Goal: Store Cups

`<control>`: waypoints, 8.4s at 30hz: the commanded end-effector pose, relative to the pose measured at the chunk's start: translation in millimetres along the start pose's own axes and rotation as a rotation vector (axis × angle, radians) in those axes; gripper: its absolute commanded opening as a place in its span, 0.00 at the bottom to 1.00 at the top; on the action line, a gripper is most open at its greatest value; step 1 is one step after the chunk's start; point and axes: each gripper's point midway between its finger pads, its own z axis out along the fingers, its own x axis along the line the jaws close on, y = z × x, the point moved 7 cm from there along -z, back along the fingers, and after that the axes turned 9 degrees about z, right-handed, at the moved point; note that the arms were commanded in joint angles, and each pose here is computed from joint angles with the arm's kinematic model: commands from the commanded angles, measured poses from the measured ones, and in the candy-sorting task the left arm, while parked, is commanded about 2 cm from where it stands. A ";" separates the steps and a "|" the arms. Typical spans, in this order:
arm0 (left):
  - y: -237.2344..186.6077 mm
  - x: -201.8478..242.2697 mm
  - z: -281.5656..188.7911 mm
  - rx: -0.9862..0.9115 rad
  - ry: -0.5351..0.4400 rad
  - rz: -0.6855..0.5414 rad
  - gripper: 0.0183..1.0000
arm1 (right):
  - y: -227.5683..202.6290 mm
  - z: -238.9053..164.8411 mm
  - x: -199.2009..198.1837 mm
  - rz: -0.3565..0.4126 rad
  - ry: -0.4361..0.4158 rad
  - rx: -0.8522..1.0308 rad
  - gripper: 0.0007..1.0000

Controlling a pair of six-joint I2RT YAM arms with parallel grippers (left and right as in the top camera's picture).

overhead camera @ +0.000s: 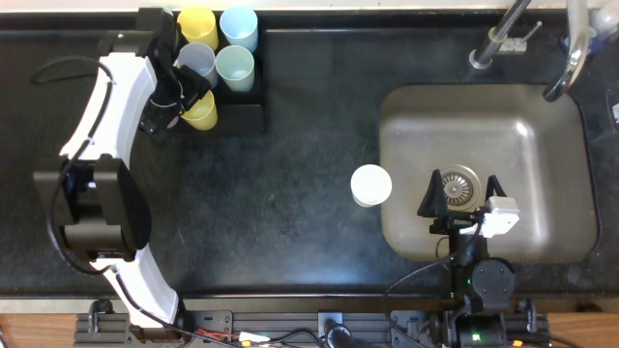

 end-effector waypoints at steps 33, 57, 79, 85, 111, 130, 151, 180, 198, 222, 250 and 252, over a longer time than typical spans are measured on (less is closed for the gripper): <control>-170.5 146.7 -110.9 -1.594 -0.584 0.977 1.00 | -3.6 0.4 -0.8 0.004 0.000 0.002 1.00; -177.8 146.3 -29.9 -1.390 -0.557 1.031 1.00 | -3.6 0.4 -0.8 0.004 0.000 0.002 1.00; -177.7 146.4 -29.9 -1.390 -0.556 1.030 1.00 | -3.6 0.4 -0.8 0.004 0.000 0.002 1.00; -177.7 146.4 -29.9 -1.390 -0.556 1.030 1.00 | -3.6 0.4 -0.8 0.004 0.000 0.002 1.00; -177.7 146.4 -29.9 -1.390 -0.556 1.030 1.00 | 142.0 21.7 51.8 -0.139 -0.252 0.590 1.00; -177.7 146.4 -29.9 -1.390 -0.556 1.030 1.00 | 4.9 110.9 98.9 -0.547 0.181 1.514 1.00; -177.7 146.4 -29.9 -1.390 -0.556 1.030 1.00 | -47.1 127.9 83.7 -0.541 0.161 1.682 1.00; -177.7 146.4 -29.9 -1.390 -0.556 1.030 1.00 | 74.0 182.1 287.0 -0.492 0.372 1.171 0.04; -177.7 146.4 -29.9 -1.390 -0.556 1.030 1.00 | -36.2 198.6 334.6 -0.653 0.377 1.226 0.04; -177.7 146.4 -29.9 -1.390 -0.556 1.030 1.00 | -88.8 206.4 338.6 -0.700 0.375 1.271 0.05; -177.7 146.4 -29.9 -1.390 -0.556 1.030 1.00 | -117.0 211.5 329.5 -0.748 0.343 1.313 0.89; -177.7 146.4 -29.9 -1.390 -0.556 1.030 1.00 | -117.0 211.6 329.6 -0.748 0.343 1.312 1.00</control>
